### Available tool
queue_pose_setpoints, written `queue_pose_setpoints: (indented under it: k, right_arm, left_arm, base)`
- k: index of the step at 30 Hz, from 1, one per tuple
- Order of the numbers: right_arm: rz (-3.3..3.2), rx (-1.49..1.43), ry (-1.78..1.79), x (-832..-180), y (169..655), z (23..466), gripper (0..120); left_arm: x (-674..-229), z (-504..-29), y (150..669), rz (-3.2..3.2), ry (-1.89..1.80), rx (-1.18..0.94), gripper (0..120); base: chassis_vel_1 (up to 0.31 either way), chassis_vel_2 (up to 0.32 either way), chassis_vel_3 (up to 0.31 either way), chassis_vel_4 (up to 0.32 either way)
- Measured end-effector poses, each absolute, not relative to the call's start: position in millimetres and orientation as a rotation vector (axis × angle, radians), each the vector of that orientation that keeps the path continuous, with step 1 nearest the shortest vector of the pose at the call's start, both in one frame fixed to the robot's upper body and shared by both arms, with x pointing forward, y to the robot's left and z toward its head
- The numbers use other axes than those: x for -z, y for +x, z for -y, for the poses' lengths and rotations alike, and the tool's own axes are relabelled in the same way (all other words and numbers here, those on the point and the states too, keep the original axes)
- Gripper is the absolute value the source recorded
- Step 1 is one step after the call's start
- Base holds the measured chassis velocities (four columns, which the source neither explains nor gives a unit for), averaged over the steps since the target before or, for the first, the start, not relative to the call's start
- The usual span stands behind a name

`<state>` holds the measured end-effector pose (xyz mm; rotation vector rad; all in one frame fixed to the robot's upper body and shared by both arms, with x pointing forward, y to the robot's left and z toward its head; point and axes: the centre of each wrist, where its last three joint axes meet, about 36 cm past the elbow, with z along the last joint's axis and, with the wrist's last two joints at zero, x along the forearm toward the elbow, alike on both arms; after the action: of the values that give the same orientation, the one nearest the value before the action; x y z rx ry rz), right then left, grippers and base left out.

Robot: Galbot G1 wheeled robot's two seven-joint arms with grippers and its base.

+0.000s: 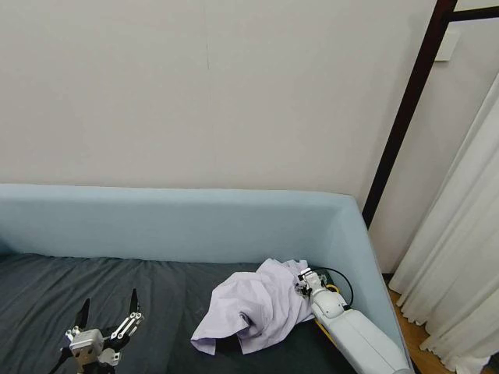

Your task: Pick up the clothes from the sofa and hang them on the clothes hanger.

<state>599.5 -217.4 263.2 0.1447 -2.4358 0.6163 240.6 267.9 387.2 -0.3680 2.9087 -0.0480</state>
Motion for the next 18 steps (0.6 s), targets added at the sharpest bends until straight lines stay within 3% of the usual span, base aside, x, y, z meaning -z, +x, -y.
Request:
queue_pose_setpoints:
  k: [3,5,8,16,18]
  right_arm:
    - [2.453,-0.626,0.152,-264.4,598.2,217.4,52]
    - [2.456,-0.626,0.153,-264.7,598.0,217.1,50]
    - [2.468,-0.628,0.166,-265.5,596.4,214.4,33]
    - [2.462,-0.665,0.159,-264.3,596.0,215.5,11]
    - [2.451,-0.685,0.134,-264.8,596.3,218.4,0]
  left_arm:
    - [-387.2,-267.5,240.9,-2.908,-0.368,0.05,100]
    - [-387.1,-267.4,240.9,-2.908,-0.369,0.05,100]
    - [-386.8,-266.7,240.7,-2.904,-0.371,0.053,100]
    - [-385.6,-267.2,239.9,-2.903,-0.379,0.051,100]
    - [-384.8,-267.5,240.0,-2.905,-0.379,0.049,100]
  base:
    - [0.0,0.0,0.0,0.0]
    - [0.0,0.0,0.0,0.0]
    - [0.0,0.0,0.0,0.0]
    - [0.0,0.0,0.0,0.0]
    - [0.0,0.0,0.0,0.0]
